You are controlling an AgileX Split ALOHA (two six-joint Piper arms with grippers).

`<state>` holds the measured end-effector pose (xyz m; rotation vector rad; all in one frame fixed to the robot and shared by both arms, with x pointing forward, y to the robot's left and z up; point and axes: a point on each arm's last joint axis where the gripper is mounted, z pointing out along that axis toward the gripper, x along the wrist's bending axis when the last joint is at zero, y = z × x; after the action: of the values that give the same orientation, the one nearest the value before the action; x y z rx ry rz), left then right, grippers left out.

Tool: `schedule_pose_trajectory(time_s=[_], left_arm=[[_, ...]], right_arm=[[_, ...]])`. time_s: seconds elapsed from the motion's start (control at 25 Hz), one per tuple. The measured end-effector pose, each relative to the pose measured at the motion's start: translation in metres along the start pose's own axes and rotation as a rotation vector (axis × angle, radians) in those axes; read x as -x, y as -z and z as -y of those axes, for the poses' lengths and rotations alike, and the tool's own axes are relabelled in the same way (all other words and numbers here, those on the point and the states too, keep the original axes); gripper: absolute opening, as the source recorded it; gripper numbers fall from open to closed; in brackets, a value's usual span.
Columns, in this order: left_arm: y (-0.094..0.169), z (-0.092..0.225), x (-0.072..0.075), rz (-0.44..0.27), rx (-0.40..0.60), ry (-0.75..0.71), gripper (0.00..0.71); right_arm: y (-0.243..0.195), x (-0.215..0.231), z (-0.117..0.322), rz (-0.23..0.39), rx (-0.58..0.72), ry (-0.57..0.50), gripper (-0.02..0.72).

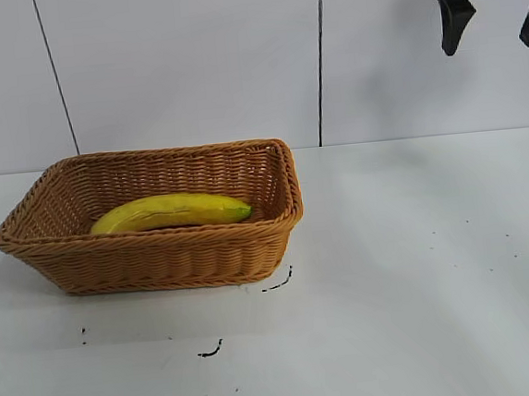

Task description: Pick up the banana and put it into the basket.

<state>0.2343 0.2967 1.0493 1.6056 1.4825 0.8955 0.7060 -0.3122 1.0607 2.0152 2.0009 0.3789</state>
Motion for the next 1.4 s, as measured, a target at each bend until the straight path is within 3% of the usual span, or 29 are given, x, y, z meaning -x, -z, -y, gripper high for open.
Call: schedule_pose_trajectory(time_s=[0.28,0.72,1.12,1.4], left_arm=[[0.0,0.0,0.0,0.0,0.0,0.0,0.695],[0.0,0.0,0.0,0.0,0.0,0.0,0.695],[0.0,0.0,0.0,0.0,0.0,0.0,0.695],[0.0,0.0,0.0,0.0,0.0,0.0,0.695]], right_arm=[[0.056,-0.003,0.081,-0.018,-0.103,0.004,0.689],[0.133,-0.007,0.249,-0.02,-0.071,0.067,0.689],[0.15,-0.009,0.366,0.003,0.277,0.09,0.689],[0.15,-0.01,0.4,0.006,0.464,0.048,0.689]])
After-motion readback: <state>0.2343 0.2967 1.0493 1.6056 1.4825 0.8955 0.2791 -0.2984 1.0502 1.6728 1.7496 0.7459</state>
